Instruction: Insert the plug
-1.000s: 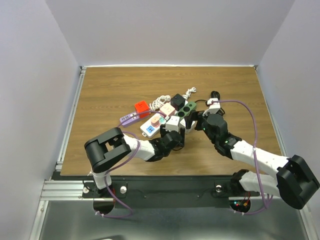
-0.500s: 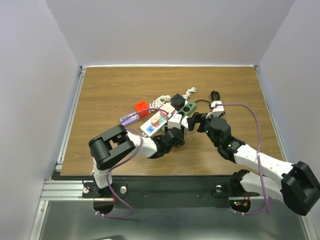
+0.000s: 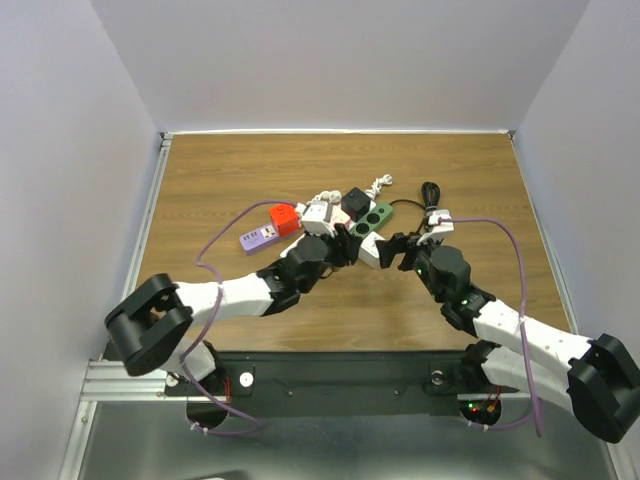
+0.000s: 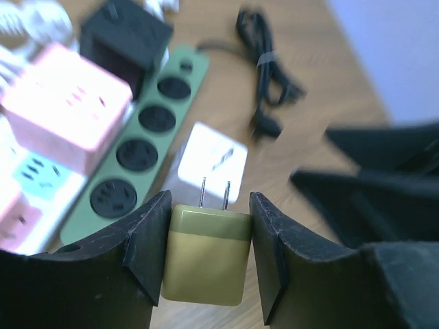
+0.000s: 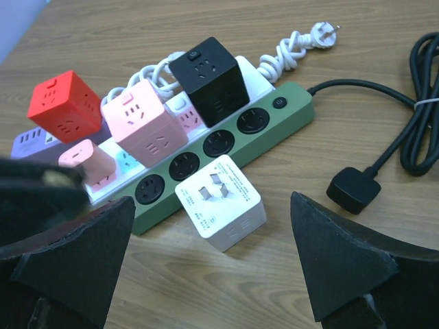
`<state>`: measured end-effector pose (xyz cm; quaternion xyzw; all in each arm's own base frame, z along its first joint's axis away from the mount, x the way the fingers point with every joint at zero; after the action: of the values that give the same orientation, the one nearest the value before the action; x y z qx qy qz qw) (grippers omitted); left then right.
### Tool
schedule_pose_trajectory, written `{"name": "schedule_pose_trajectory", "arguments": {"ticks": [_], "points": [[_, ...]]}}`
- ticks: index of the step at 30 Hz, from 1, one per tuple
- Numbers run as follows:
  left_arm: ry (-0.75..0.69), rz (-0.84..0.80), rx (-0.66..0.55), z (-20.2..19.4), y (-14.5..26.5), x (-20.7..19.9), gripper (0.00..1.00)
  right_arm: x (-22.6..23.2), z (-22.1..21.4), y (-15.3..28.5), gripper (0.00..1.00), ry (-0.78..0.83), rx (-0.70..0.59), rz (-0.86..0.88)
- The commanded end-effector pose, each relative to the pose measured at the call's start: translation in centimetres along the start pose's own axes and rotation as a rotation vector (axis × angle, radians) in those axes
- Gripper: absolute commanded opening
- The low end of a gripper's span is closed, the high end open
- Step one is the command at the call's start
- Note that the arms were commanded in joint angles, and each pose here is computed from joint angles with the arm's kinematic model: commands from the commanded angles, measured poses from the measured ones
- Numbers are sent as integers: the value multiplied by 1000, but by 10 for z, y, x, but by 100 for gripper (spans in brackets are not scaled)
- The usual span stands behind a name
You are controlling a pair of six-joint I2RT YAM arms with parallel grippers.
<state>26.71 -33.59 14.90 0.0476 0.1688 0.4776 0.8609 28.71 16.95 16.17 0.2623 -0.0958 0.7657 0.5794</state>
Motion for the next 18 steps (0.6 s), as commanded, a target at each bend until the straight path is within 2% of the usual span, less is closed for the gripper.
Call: {"name": "schedule_pose_trajectory", "arguments": {"ticks": [1, 6, 12, 18], "points": [[162, -14, -206, 67, 19, 13, 0, 28, 20, 3, 97, -1, -84, 164], [270, 25, -283, 101, 29, 30, 0, 44, 26, 13, 93, -11, -127, 283], [417, 41, -320, 114, 37, 34, 0, 77, 29, 26, 87, -53, -166, 493], [512, 68, -320, 113, 35, 38, 0, 102, 24, 29, 85, -76, -167, 581]]}}
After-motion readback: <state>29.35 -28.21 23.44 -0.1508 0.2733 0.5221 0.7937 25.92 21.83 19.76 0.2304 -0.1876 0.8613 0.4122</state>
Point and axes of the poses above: each gripper's point midway between its finger pads, its own y axis back along the fingers, its own x axis along the line the jaws close on, z = x × y, the point moved 1 cm from there along y, back along the fingers, and after that the axes turned 14 degrees about -y, right-handed, at the moved point
